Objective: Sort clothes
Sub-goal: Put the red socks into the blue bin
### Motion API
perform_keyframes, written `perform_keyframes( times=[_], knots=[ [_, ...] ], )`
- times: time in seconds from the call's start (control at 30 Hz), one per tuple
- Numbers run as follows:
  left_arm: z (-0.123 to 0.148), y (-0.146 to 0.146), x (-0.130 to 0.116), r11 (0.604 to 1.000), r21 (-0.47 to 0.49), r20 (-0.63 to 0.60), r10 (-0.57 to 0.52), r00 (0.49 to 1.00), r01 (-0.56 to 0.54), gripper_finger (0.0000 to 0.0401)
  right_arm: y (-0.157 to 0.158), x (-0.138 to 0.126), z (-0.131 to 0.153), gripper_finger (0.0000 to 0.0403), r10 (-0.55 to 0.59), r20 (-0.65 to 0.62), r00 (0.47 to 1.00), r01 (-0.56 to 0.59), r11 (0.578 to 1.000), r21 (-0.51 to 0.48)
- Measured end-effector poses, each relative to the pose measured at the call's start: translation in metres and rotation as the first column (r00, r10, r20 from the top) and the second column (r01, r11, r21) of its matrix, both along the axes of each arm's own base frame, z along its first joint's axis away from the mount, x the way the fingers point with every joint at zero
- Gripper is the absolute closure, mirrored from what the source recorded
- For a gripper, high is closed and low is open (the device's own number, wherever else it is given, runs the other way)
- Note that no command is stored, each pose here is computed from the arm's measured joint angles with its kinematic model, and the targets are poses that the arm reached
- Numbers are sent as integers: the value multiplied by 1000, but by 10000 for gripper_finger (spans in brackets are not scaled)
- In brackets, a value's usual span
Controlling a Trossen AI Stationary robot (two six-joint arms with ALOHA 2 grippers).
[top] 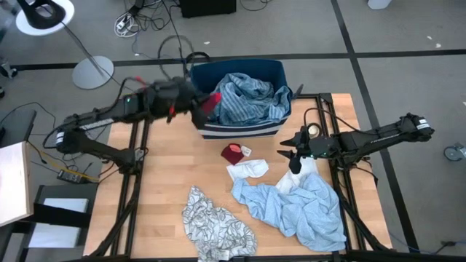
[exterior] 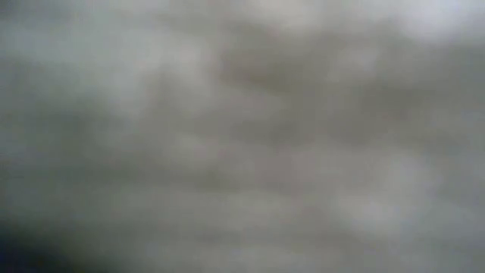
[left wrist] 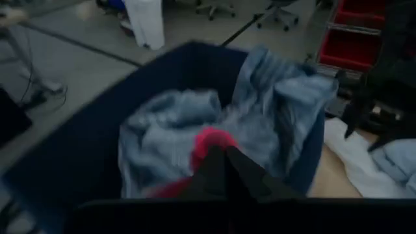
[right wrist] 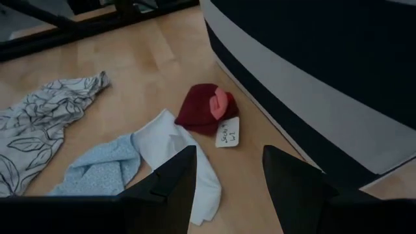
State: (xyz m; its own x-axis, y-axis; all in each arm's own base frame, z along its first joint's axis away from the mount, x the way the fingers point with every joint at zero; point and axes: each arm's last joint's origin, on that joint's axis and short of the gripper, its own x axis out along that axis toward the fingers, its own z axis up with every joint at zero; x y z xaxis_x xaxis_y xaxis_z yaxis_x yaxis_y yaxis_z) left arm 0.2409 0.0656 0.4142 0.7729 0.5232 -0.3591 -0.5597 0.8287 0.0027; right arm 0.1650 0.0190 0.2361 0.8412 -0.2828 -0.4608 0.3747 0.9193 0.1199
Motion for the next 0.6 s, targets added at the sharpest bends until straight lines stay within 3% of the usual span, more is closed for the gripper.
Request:
perform_keyframes(
  times=[0.23,0.47,0.6],
  knots=[
    [16,47,51,999,23,-16,-31,999,31,400,0,1,1,224,5,9,1000,-5,1000,-6],
    [-4,80,105,1000,27,-29,-8,1000,8,373,0,1,1,224,5,9,1000,-5,1000,-6],
    [-16,93,122,1000,-27,-79,-13,997,10,352,0,1,1,224,5,10,1000,-5,1000,-6]
  ],
)
